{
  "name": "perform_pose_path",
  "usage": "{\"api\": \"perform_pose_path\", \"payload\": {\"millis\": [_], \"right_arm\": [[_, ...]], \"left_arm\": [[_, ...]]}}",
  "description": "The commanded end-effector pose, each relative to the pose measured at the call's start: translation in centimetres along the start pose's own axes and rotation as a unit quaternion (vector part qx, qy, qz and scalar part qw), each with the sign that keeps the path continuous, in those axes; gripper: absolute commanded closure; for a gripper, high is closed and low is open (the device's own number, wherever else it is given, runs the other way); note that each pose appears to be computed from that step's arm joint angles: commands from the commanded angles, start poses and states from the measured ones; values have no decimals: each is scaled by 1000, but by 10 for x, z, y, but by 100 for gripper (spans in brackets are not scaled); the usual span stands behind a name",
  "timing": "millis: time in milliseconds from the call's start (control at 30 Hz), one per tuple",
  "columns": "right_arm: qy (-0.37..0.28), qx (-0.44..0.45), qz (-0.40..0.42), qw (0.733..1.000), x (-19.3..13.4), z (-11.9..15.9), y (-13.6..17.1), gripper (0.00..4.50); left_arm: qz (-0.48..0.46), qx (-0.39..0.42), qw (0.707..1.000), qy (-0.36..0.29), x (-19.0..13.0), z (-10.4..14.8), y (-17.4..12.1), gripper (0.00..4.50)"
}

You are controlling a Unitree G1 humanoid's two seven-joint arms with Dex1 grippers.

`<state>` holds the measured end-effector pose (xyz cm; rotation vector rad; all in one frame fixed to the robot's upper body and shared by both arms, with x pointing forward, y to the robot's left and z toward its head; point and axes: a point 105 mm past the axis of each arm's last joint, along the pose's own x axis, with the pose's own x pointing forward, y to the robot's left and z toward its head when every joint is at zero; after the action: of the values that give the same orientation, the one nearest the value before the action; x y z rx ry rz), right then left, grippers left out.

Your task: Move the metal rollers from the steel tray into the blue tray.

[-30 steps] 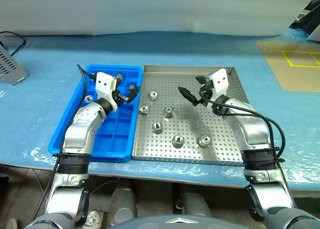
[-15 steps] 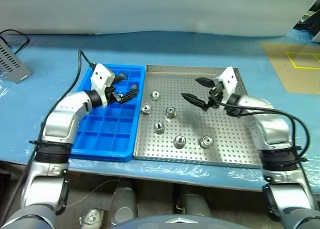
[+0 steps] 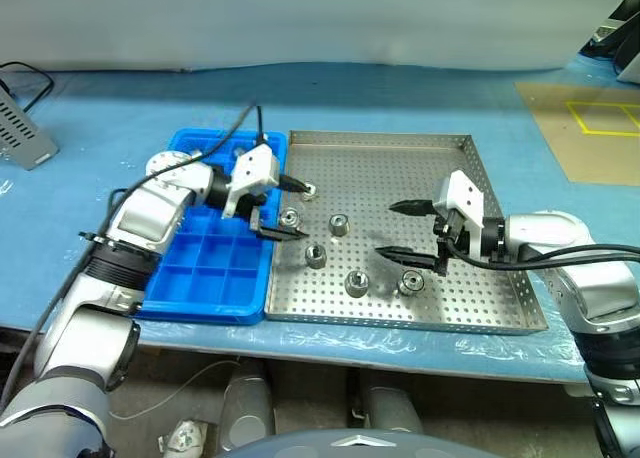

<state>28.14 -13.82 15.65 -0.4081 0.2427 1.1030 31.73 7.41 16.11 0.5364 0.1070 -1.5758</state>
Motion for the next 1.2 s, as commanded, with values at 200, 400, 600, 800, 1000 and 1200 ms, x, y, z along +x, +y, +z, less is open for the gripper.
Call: {"api": "perform_pose_path", "payload": {"millis": [200,400,600,800,1000,1200], "right_arm": [[-1,-5,-40,999,-7,4,4,0],[-2,0,-71,997,-10,-3,2,0],[-7,8,-53,999,-8,-3,15,0],[-7,10,-73,997,-9,-6,16,0],[13,20,-85,996,-11,-24,17,0],[13,14,-103,994,-11,-27,12,0]], "left_arm": [[-71,46,996,37,19,-17,-16,1],[-99,72,991,58,34,-23,-15,1],[-114,110,982,98,48,-37,-12,1],[-108,113,979,127,51,-45,-2,1],[-114,98,977,152,51,-50,0,1],[-112,103,970,188,52,-56,5,1]]}}
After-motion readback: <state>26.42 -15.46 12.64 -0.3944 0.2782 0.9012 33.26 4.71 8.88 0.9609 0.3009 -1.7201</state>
